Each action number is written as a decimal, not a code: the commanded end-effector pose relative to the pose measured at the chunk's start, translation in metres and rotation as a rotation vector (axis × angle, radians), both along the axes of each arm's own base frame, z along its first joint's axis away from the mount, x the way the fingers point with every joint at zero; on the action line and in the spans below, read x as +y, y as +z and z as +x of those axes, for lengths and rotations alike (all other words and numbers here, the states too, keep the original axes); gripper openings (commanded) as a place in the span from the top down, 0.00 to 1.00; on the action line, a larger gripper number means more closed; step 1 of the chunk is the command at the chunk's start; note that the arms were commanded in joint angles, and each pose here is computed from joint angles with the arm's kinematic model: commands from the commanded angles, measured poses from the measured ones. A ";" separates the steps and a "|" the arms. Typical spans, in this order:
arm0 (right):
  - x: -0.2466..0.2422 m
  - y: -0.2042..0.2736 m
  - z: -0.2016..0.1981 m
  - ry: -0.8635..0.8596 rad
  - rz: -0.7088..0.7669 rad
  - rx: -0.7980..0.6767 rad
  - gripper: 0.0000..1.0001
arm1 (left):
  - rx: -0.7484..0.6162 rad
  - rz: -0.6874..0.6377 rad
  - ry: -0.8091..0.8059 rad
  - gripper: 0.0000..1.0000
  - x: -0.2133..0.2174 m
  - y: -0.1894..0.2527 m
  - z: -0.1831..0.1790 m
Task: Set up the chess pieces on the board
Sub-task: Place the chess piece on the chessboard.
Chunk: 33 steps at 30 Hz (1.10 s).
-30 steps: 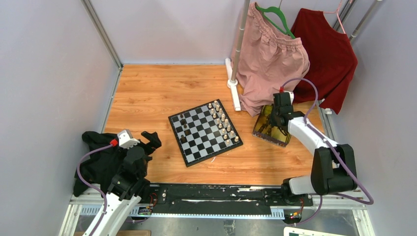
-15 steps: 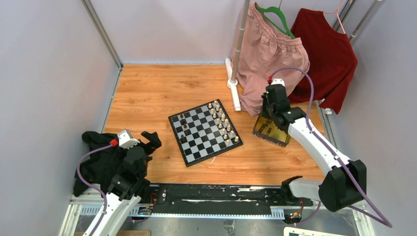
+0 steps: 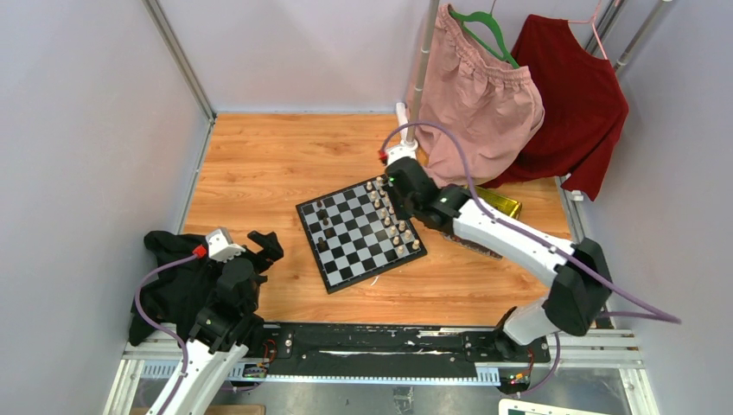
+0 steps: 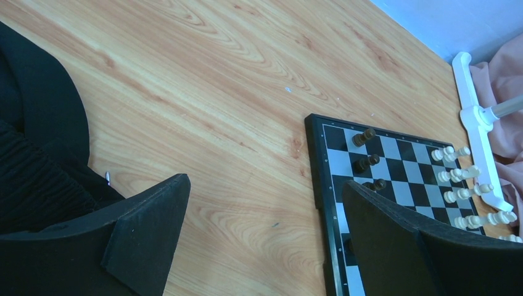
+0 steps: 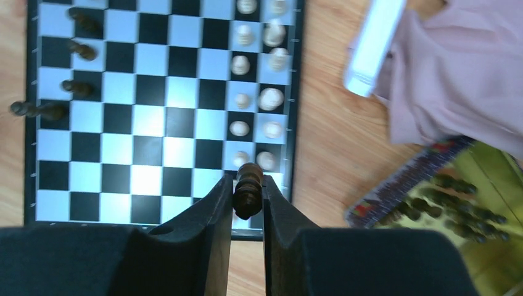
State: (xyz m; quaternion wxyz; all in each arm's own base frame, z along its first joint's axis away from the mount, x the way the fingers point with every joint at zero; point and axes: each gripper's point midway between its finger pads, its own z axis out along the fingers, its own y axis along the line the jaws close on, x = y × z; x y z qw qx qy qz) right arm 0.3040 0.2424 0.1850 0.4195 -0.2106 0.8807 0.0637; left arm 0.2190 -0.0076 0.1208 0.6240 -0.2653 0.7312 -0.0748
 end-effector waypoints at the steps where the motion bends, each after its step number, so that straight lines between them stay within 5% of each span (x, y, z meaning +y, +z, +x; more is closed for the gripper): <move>1: 0.048 -0.006 -0.012 0.128 -0.037 0.011 1.00 | -0.004 0.003 0.010 0.00 0.002 -0.002 0.000; 14: 0.145 -0.055 -0.028 0.323 -0.086 0.107 1.00 | 0.000 0.004 0.012 0.00 0.002 -0.003 -0.001; 33: 0.171 -0.096 -0.036 0.380 -0.126 0.147 0.99 | -0.033 -0.009 0.003 0.00 0.001 0.002 0.000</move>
